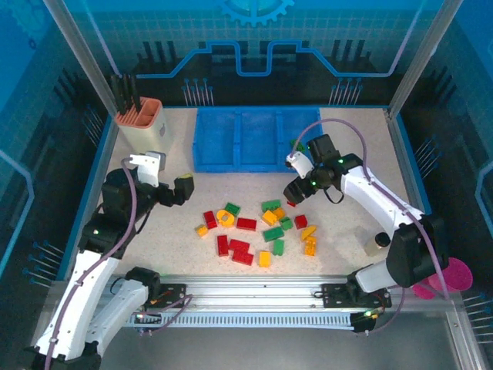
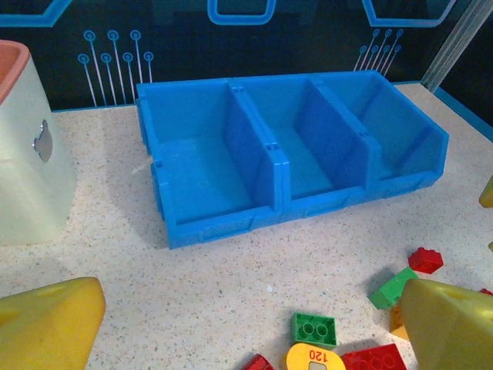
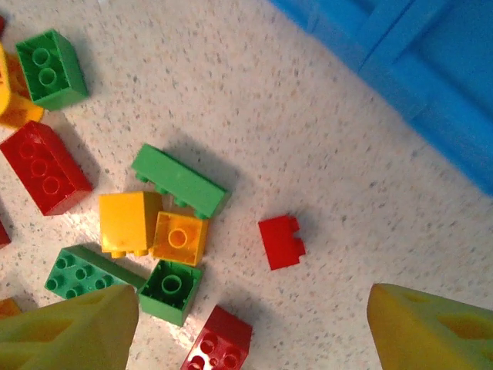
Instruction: Sort the legos into containers by color
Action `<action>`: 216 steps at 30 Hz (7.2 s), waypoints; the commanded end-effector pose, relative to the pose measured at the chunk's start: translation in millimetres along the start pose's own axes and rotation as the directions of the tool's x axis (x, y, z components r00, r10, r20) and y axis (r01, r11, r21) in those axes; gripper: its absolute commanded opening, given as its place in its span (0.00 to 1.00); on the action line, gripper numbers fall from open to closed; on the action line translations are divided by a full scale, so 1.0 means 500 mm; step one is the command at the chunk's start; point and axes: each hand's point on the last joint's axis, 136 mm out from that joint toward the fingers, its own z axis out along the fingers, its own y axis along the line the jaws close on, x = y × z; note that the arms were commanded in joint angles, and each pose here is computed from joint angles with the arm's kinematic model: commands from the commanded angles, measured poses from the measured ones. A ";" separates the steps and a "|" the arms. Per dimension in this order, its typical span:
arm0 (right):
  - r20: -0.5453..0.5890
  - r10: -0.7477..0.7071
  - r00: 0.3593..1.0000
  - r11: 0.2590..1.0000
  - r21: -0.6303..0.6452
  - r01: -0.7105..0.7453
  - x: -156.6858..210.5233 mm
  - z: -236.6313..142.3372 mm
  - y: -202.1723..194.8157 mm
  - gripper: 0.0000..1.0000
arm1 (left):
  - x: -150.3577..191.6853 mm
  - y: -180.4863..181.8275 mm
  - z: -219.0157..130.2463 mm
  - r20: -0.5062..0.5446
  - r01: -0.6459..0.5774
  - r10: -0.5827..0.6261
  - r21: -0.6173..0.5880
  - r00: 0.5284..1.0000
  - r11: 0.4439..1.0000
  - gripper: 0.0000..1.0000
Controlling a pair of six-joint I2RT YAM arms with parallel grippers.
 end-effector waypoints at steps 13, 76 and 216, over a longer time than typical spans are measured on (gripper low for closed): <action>-0.214 -0.048 0.976 0.994 0.082 0.067 0.051 0.115 -0.043 0.79 | 0.027 -0.009 0.014 -0.028 0.032 -0.032 0.031 0.999 0.999 1.00; -0.051 -0.139 0.989 0.973 0.180 0.146 -0.353 0.293 -0.101 0.24 | 0.096 0.088 0.069 -0.065 0.101 -0.118 -0.216 0.991 0.971 0.99; -0.113 -0.272 0.956 0.849 0.440 0.293 -0.306 0.203 -0.463 0.12 | 0.084 0.057 0.054 -0.003 0.123 -0.124 -0.127 0.992 0.984 0.99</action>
